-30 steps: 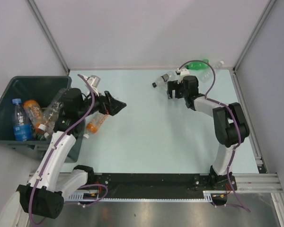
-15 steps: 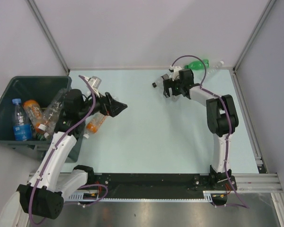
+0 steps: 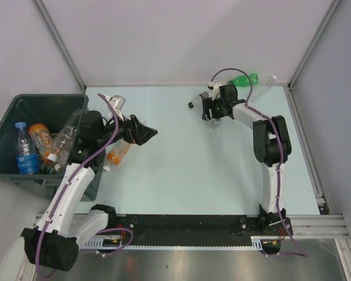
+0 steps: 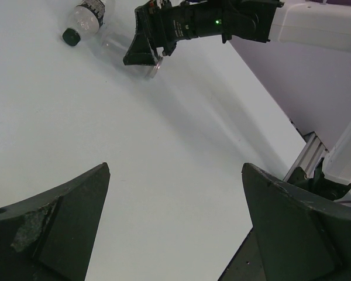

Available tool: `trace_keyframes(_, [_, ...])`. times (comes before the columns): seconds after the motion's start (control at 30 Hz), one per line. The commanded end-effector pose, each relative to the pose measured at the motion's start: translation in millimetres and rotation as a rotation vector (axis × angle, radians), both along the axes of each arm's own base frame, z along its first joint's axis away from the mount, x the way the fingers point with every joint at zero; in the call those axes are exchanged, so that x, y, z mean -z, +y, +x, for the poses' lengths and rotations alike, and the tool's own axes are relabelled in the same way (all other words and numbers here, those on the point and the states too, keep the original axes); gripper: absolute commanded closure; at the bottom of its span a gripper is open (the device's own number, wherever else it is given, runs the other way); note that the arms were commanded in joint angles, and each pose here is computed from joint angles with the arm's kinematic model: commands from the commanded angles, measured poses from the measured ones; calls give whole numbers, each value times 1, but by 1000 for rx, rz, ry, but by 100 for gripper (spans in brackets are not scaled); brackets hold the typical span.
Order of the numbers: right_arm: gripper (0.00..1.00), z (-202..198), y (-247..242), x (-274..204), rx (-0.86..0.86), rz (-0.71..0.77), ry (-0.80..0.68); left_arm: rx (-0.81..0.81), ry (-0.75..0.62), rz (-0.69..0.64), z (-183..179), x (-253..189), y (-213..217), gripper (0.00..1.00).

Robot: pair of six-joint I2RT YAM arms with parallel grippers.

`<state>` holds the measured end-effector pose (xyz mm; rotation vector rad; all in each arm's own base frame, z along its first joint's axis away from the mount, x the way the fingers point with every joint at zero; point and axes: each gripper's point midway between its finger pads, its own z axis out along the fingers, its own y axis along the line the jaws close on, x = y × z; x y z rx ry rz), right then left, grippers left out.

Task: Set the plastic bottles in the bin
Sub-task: Pick up the plastic bottle at the center of the board.

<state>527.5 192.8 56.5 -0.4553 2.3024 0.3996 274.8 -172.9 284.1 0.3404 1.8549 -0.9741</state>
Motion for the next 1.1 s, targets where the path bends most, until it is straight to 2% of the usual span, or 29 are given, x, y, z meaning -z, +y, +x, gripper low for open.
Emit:
trace_keyframes(0.0, [53, -22, 5, -46, 3, 62, -23, 19, 2, -28, -3, -4, -5, 0])
trace_keyframes(0.1, [57, -41, 18, -66, -34, 155, -20, 27, 16, -43, -4, -4, -8, 0])
trace_keyframes(0.23, [57, -77, 46, -123, -139, 267, -86, 38, 33, -55, -6, -4, -12, 0])
trace_keyframes(0.33, [57, -112, 73, -142, -245, 295, -96, 48, 47, -63, -9, -4, -15, 0])
trace_keyframes(0.37, [57, -123, 79, -164, -281, 317, -139, 50, 51, -66, -9, -4, -16, 0])
trace_keyframes(0.6, [55, -204, 123, -241, -496, 415, -262, 82, 84, -111, -16, -10, -30, 0])
trace_keyframes(0.8, [54, -256, 143, -282, -622, 494, -324, 163, -36, -166, -34, -41, -43, 0])
trace_keyframes(0.93, [53, -284, 149, -290, -709, 516, -320, 181, -132, -194, -46, -65, -41, 0])
trace_keyframes(1.07, [52, -309, 155, -294, -785, 515, -325, 221, -160, -225, -56, -76, -43, 0])
